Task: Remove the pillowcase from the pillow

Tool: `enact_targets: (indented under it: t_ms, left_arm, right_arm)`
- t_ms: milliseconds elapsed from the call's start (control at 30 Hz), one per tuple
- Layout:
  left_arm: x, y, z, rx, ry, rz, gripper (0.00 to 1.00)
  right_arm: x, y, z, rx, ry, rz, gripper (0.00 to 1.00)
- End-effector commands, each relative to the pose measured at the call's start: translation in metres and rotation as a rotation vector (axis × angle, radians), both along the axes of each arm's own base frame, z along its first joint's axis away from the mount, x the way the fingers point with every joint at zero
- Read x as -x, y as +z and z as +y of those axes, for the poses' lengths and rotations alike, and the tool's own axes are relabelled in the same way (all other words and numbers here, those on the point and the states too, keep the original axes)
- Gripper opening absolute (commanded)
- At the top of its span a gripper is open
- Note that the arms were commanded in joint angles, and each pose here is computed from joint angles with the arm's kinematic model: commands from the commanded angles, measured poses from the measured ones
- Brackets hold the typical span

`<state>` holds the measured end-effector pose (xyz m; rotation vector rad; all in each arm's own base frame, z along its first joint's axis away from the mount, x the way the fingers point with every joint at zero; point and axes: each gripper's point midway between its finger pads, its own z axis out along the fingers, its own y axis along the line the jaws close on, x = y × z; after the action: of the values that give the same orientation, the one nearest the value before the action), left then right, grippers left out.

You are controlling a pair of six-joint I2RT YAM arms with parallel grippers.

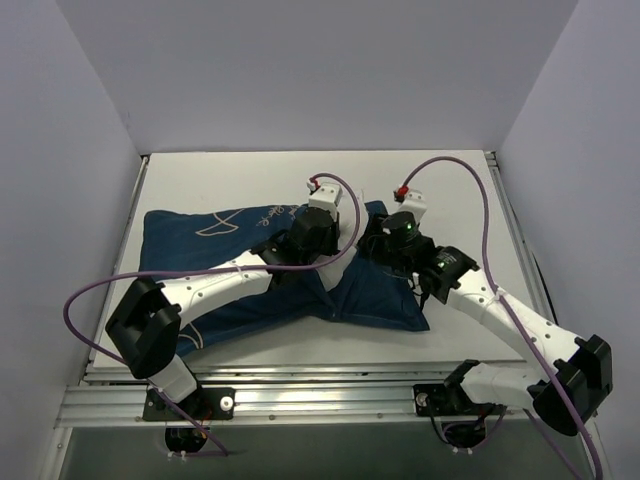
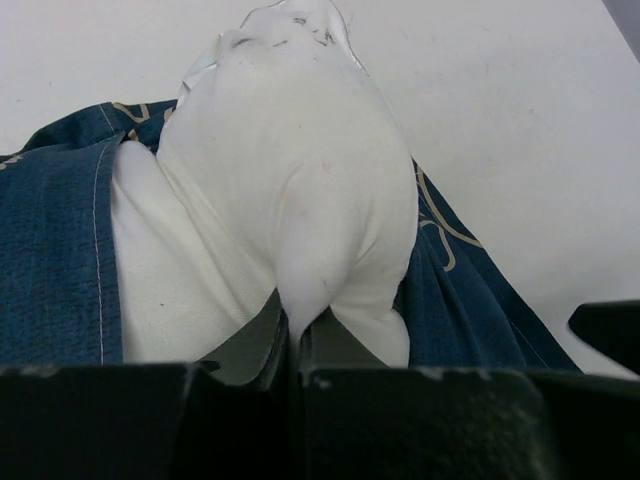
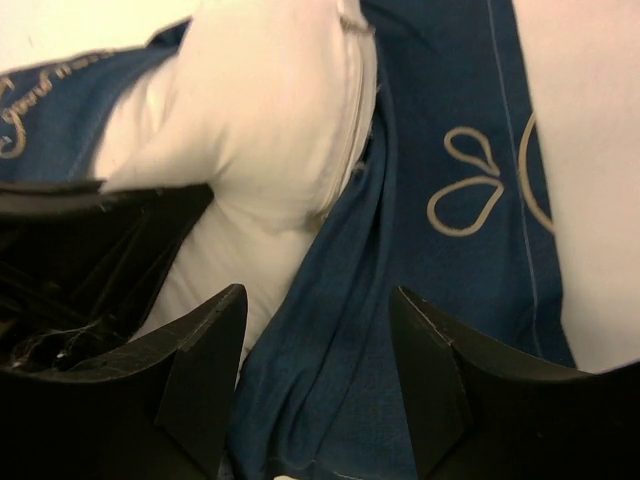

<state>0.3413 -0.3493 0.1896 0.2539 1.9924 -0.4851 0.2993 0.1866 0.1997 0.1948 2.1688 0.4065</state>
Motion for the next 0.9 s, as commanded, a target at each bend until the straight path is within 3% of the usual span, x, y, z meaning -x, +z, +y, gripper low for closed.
enact_targets:
  t_ms: [0, 333, 433, 467, 533, 567, 867]
  left_arm:
    - [-0.004, 0.019, -0.010, 0.051, -0.002, -0.010, 0.02]
    - [-0.010, 0.008, -0.001, 0.030, 0.033, 0.036, 0.02]
    - [-0.017, 0.010, 0.010, 0.021, 0.066, 0.038, 0.02]
    - [-0.019, 0.007, 0.016, 0.008, 0.079, 0.049, 0.02]
    - [-0.030, 0.010, 0.032, 0.006, 0.119, 0.051, 0.02]
    - [-0.033, 0.009, 0.039, 0.001, 0.134, 0.056, 0.02]
    - [-0.068, -0.005, 0.132, 0.001, 0.319, 0.161, 0.02]
  right_arm:
    - [0.005, -0.025, -0.001, 0.029, -0.094, 0.031, 0.54]
    - [0.024, -0.091, 0.026, 0.072, -0.078, 0.122, 0.52]
    - [0.030, -0.112, 0.015, 0.126, -0.096, 0.147, 0.36]
    - [0.032, -0.118, 0.007, 0.158, -0.109, 0.158, 0.24]
    - [0.036, -0.126, -0.012, 0.199, -0.148, 0.162, 0.14]
    - [0.039, -0.128, -0.019, 0.212, -0.156, 0.171, 0.03]
    - [0.048, -0.148, -0.095, 0.158, -0.306, 0.244, 0.00]
